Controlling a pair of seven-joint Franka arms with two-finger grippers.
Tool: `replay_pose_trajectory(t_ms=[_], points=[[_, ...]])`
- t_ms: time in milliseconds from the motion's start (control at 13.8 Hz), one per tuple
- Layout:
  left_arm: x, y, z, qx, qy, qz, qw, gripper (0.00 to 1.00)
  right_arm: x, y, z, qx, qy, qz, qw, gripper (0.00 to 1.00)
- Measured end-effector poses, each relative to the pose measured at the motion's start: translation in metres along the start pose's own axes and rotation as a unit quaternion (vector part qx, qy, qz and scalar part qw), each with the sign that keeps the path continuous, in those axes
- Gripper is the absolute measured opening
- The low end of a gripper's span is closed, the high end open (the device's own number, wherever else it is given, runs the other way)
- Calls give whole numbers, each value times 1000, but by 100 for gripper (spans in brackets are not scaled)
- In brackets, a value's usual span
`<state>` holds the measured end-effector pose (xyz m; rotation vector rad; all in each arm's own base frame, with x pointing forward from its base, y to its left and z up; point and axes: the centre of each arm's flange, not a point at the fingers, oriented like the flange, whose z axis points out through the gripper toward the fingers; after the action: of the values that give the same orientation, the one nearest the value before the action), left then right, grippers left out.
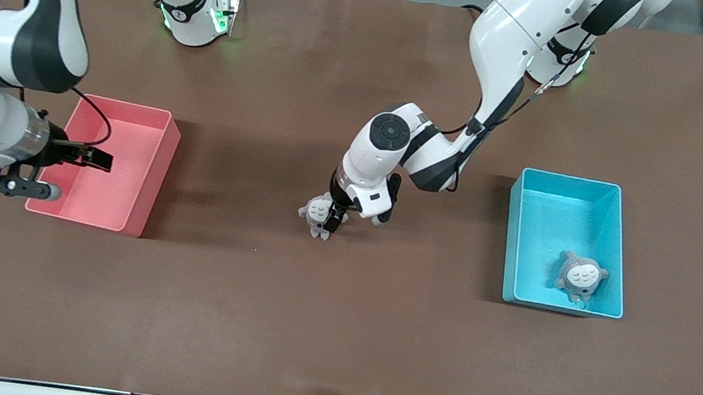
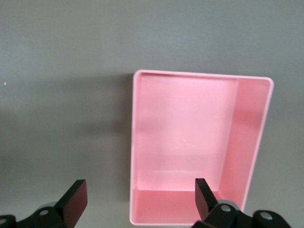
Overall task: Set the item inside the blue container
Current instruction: 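Set the second Totoro on the table while the left gripper reaches it, then grasp the second Totoro with the left gripper and lift it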
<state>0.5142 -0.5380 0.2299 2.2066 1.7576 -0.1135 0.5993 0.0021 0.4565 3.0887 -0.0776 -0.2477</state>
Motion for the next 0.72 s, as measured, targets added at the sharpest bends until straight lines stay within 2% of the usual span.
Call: replay_pose_trajectory(t_ms=[362, 651, 724], points=[[-11, -10, 18, -27, -4, 0, 1000, 100, -10, 35, -25, 5, -9, -4, 1000, 100], [-12, -15, 26, -25, -4, 2, 1000, 100, -10, 47, -51, 6, 3, -6, 1000, 100], [-12, -15, 29, -26, -4, 3, 1000, 96, -10, 52, -54, 6, 5, -8, 1000, 100]])
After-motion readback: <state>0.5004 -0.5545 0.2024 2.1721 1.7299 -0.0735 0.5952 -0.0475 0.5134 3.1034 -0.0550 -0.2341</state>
